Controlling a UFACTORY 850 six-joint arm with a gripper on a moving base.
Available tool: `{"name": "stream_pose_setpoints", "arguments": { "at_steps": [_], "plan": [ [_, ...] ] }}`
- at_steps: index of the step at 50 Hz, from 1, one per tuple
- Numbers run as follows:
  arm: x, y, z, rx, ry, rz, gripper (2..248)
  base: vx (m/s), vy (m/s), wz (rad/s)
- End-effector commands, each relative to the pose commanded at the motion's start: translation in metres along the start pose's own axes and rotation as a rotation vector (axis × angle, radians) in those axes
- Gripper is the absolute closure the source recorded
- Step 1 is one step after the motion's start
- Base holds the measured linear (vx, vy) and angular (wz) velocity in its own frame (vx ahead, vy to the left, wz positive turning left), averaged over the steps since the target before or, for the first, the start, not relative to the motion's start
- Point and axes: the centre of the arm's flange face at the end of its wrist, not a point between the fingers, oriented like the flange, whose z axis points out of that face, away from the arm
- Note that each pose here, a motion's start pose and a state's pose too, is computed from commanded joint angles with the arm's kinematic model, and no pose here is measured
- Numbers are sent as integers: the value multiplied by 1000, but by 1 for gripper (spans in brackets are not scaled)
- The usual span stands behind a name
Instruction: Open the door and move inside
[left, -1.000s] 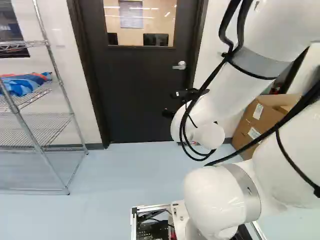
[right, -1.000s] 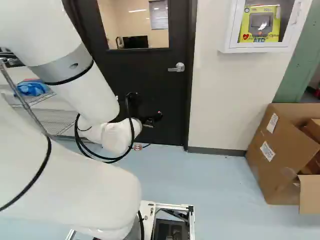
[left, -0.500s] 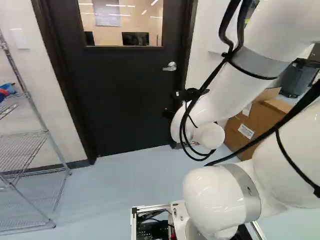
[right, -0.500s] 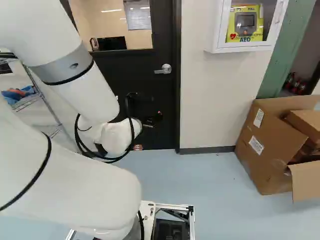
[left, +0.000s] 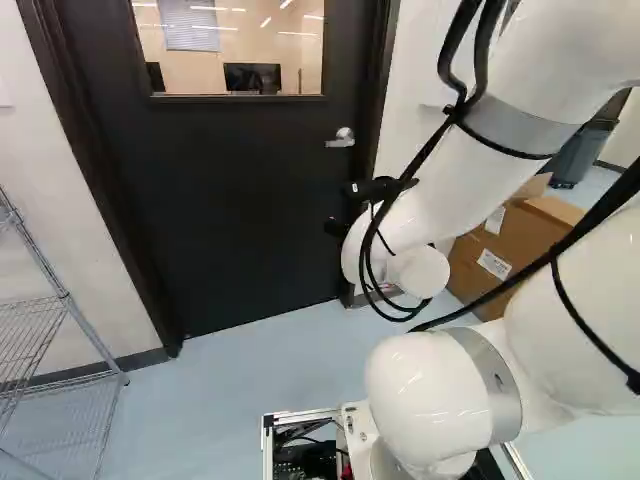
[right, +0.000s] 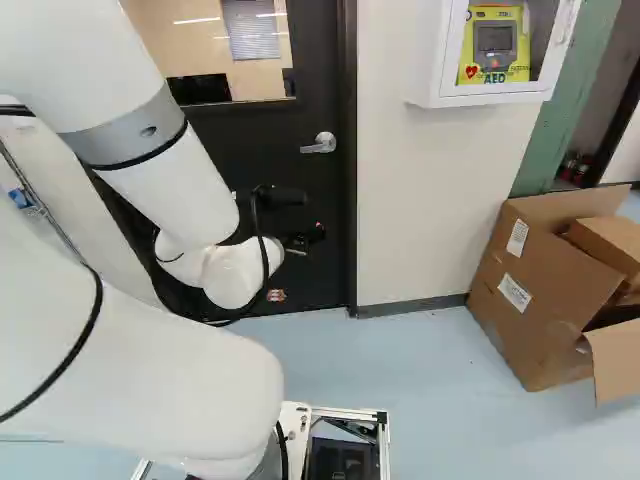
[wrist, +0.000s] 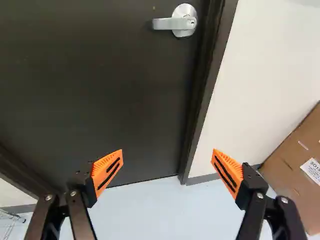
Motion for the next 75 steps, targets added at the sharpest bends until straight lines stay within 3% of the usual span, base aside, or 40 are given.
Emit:
{"name": "stream_pose_setpoints", "arguments": {
  "at_steps": [46, 75],
  "plan": [
    [6, -1, 12, 4, -6, -2, 3, 64, 28, -3],
    [32, -1, 44, 4, 15, -1, 3, 0, 0, 0]
  ]
}}
